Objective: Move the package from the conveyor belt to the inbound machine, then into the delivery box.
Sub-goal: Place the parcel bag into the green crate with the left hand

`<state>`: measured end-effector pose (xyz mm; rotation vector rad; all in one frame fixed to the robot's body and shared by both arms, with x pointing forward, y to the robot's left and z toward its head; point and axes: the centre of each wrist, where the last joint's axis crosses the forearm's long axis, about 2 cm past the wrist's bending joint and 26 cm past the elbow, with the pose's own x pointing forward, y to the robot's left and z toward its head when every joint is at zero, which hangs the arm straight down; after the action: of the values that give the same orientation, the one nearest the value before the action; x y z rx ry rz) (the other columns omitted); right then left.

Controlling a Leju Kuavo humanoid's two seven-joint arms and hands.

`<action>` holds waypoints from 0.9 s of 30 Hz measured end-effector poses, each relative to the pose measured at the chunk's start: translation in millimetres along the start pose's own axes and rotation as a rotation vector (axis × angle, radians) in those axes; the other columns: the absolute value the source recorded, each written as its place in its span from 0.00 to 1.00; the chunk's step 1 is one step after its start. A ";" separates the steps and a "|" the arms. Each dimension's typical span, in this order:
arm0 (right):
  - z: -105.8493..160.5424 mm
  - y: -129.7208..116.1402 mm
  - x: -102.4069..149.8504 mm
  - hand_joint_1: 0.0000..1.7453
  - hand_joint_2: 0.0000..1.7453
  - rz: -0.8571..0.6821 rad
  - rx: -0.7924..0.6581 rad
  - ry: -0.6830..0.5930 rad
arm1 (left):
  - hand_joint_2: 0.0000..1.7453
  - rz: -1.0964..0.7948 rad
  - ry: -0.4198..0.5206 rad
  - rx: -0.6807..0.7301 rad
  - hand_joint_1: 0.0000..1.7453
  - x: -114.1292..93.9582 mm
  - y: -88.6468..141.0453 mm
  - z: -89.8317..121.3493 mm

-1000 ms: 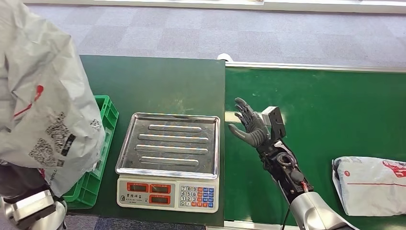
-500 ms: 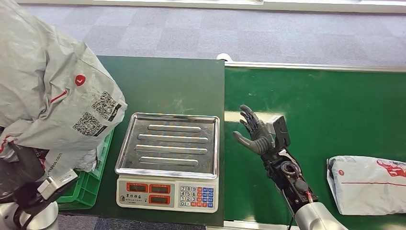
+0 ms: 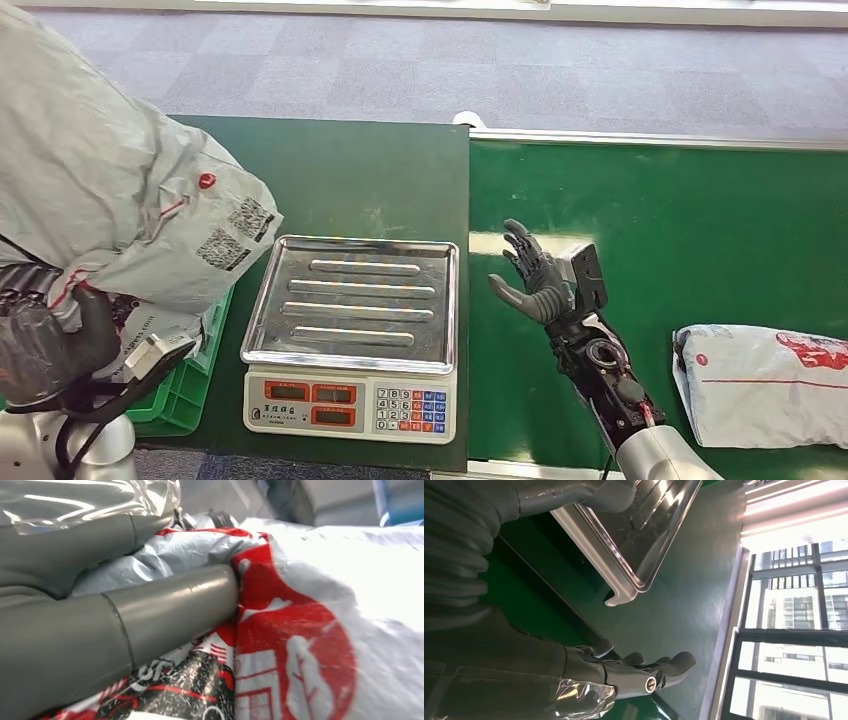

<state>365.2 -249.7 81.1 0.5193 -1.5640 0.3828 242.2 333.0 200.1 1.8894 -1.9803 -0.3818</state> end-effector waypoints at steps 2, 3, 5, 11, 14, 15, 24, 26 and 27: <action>0.1 0.1 -0.1 0.00 1.00 0.011 0.012 0.005 | 0.00 -0.041 0.030 -0.082 0.99 0.3 -6.7 10.2; 0.1 -0.1 0.0 0.00 1.00 0.016 0.018 0.006 | 0.00 -0.063 0.054 -0.128 1.00 1.7 -10.6 15.6; -0.2 -0.5 0.5 0.00 1.00 0.023 0.028 0.008 | 0.00 -0.111 0.128 -0.222 1.00 5.7 -18.7 27.2; -4.8 -3.7 5.6 0.00 1.00 0.036 0.041 0.004 | 0.00 -0.180 0.279 -0.325 1.00 12.7 -29.0 44.2; -7.8 -5.8 9.1 0.00 1.00 0.038 0.036 -0.004 | 0.00 -0.183 0.255 -0.348 0.97 10.4 -32.9 47.8; -8.1 -6.5 9.8 0.00 1.00 0.038 0.033 -0.006 | 0.00 -0.182 0.247 -0.353 0.96 10.0 -34.1 48.2; -7.8 -7.8 10.3 0.00 1.00 0.037 0.024 -0.001 | 0.00 -0.152 0.169 -0.339 0.00 14.0 -35.2 42.0; -7.8 -7.9 10.3 0.00 1.00 0.037 0.022 0.000 | 0.00 -0.138 0.147 -0.324 0.00 15.3 -33.6 38.1; -7.8 -7.9 10.3 0.00 1.00 0.038 0.022 0.000 | 0.00 -0.134 0.140 -0.317 0.00 15.8 -33.0 36.6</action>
<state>375.9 -253.0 91.2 0.5070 -1.5728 0.4288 254.9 312.9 154.1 1.7954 -1.6020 -0.5496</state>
